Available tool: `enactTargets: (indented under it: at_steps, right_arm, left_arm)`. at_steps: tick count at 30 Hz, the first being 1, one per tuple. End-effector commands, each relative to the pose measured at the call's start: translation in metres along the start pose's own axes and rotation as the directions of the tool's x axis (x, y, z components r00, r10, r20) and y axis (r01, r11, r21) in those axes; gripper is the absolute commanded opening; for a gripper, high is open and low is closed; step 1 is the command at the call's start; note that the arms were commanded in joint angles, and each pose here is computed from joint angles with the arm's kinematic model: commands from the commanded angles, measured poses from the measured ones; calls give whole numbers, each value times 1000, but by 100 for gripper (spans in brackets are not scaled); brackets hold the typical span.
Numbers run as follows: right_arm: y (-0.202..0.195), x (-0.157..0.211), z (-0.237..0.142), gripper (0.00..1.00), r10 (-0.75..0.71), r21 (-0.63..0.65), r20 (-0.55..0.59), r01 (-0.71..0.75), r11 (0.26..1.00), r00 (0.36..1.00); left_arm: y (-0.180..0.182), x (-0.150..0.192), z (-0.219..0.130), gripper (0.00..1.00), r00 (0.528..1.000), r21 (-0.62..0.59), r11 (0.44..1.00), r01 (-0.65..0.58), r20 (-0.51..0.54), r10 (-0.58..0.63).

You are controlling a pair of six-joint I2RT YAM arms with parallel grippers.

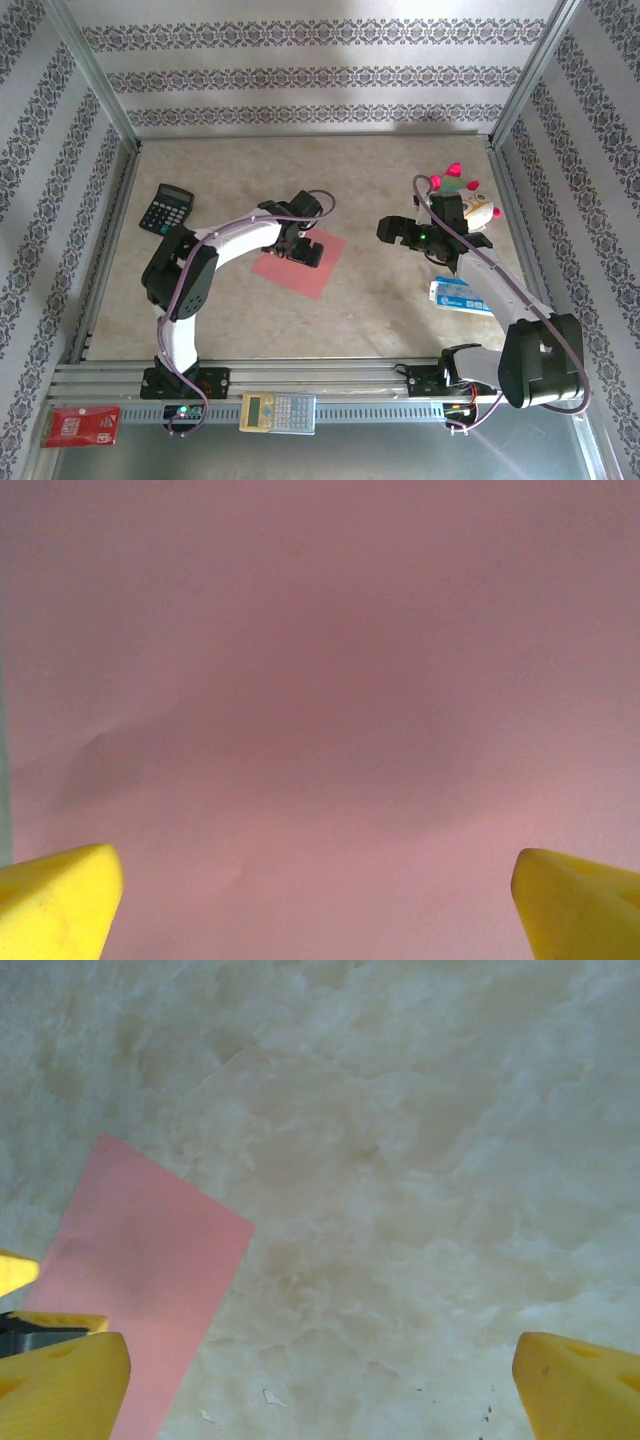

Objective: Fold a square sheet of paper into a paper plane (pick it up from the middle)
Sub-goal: First fold the square sheet of paper in half at the center of the table.

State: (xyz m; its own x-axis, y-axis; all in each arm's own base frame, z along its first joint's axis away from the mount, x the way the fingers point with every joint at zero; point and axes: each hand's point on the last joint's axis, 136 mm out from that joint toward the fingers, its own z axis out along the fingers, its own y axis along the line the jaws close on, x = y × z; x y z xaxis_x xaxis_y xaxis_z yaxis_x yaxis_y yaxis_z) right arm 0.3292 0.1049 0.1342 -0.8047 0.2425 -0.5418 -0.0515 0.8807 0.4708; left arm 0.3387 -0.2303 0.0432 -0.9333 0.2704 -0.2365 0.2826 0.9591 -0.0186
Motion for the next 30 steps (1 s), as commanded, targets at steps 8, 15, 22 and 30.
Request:
enactTargets:
  at_steps: [8, 15, 22, 30]
  right_arm:
    - [-1, -7, 2, 98, -3, -9, 46, 4, 1000, 999]
    - [-2, -7, 1, 98, -3, -6, 50, 4, 1000, 999]
    - [-2, -6, 2, 98, 2, -9, 46, -1, 1000, 999]
    - [-3, -4, 2, 98, 5, -11, 42, -5, 1000, 999]
  left_arm:
    - [-7, 6, 10, 100, 984, -2, 996, -84, -159, 82]
    - [-9, 8, 19, 100, 980, 2, 998, -68, -189, 67]
    - [-7, 8, 26, 100, 979, -10, 998, -62, -194, 59]
    - [-5, 23, 41, 100, 970, -9, 998, -56, -236, 53]
